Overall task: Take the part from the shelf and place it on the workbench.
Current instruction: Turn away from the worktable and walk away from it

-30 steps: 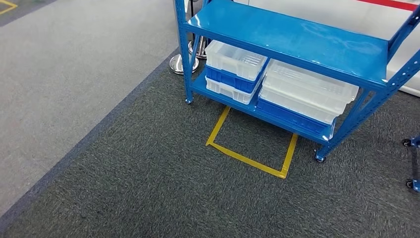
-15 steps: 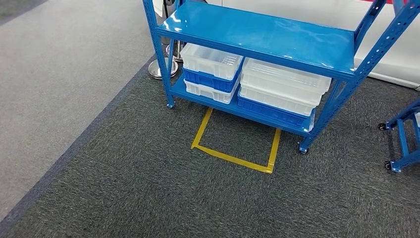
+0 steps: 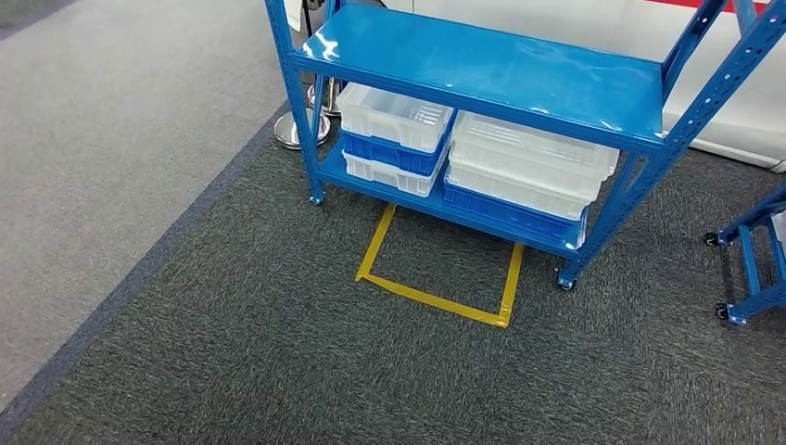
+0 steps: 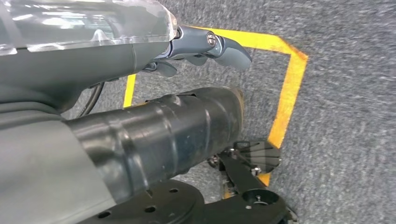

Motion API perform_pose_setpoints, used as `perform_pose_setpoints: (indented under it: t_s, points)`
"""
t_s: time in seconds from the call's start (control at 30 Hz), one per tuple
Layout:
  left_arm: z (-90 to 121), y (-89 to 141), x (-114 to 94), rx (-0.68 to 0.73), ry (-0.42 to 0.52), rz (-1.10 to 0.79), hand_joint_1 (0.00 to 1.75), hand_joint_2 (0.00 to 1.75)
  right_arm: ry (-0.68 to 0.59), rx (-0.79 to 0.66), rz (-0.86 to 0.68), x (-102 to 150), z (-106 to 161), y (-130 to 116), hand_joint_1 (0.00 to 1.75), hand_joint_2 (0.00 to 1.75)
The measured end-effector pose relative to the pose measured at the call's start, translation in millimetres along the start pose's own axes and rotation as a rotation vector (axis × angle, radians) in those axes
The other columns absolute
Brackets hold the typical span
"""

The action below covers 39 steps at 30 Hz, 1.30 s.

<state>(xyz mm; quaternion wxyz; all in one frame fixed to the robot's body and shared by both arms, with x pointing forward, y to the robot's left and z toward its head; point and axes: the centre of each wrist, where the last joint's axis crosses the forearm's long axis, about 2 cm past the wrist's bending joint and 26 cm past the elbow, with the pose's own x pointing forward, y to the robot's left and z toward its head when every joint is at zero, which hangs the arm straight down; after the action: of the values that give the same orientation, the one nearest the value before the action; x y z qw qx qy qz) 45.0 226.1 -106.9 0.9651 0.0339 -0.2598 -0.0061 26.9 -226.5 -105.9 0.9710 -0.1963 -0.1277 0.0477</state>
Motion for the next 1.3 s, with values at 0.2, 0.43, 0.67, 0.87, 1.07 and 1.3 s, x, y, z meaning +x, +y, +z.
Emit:
perform_pose_setpoints:
  t_s: [0.2, 0.43, 0.67, 0.87, 1.07, 1.3]
  points:
    - [-0.8, 0.2, 1.8, 0.0, -0.003, -0.001, 0.0, 0.0, 0.001, 0.009, 0.001, 0.3, -0.1, 0.1, 0.0, 0.0]
    - [0.6, 0.4, -1.6, 0.0, 0.004, -0.002, 0.0, 0.0, 0.003, 0.015, 0.002, -0.2, 0.2, 0.6, 0.0, 0.0]
    - [0.4, 1.0, -1.4, 0.0, 0.004, -0.002, 0.0, 0.0, -0.006, 0.022, 0.015, 1.7, 0.2, 1.2, 0.0, 0.0]
    - [0.4, 0.5, -1.2, -0.002, 0.003, -0.001, 0.0, 0.0, -0.005, 0.023, 0.018, 0.4, 0.3, 1.0, 0.0, 0.0]
    - [0.2, 0.3, -0.6, -0.001, 0.003, -0.001, 0.0, 0.0, -0.005, 0.022, 0.02, -0.5, 0.0, 0.3, 0.0, 0.0]
    - [-0.6, 0.3, 1.1, -0.003, -0.002, 0.001, 0.0, 0.0, -0.013, 0.023, 0.024, 0.5, -0.2, 0.3, 0.0, 0.0]
